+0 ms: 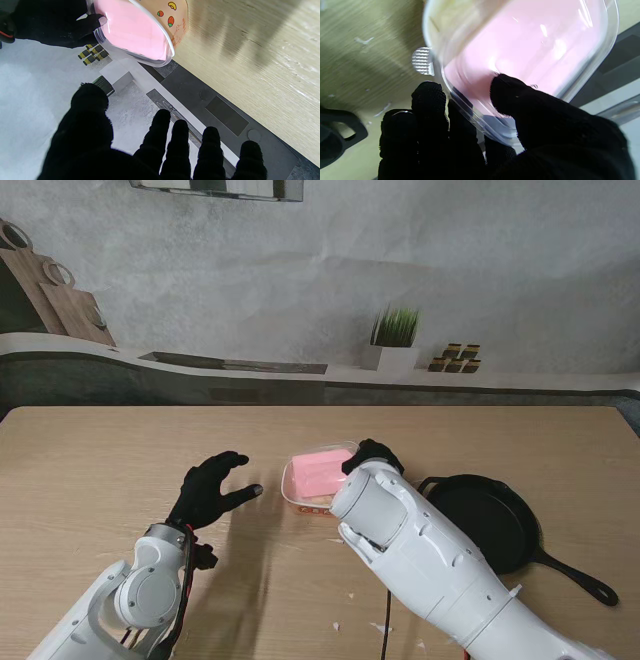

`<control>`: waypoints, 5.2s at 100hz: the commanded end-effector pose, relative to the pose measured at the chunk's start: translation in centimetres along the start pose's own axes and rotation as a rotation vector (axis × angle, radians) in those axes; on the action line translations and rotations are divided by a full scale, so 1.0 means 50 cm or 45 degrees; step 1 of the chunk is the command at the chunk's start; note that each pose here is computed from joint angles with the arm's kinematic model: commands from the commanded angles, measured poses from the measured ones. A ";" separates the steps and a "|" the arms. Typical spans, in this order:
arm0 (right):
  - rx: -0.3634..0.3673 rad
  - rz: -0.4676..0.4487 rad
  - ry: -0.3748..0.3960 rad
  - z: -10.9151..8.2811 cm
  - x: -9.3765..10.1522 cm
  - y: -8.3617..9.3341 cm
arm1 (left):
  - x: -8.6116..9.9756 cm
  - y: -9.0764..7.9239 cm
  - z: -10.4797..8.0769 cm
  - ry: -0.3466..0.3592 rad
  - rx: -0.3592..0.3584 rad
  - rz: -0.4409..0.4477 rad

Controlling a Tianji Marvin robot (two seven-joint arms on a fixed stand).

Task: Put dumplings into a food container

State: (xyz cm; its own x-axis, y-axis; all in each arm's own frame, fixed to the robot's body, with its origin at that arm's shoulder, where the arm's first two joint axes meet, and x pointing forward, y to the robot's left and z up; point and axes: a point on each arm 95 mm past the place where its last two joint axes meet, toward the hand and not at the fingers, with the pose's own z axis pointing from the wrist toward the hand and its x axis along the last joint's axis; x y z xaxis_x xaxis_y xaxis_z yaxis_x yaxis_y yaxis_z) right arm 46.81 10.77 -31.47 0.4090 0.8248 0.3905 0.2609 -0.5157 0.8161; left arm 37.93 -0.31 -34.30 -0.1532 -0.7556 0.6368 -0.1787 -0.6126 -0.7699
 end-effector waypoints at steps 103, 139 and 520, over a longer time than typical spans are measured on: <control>0.299 0.603 0.088 -0.102 0.031 0.056 | 0.004 0.002 0.004 -0.003 -0.012 -0.010; 0.309 0.580 -0.035 -0.070 0.021 0.016 | 0.002 0.000 0.003 -0.004 -0.008 -0.009; 0.015 -0.440 0.510 -0.002 -0.135 -0.037 | 0.019 0.082 0.219 0.004 -0.382 0.375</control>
State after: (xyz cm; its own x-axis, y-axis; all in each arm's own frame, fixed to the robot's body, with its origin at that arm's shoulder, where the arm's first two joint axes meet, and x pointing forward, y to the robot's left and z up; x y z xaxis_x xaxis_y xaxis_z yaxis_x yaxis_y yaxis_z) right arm 43.99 5.92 -34.58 -0.0655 0.9698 0.2348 0.3080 -0.2042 0.9292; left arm 47.94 -6.00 -36.72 -0.2349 -0.8846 0.4029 -0.3792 -0.2983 -0.8759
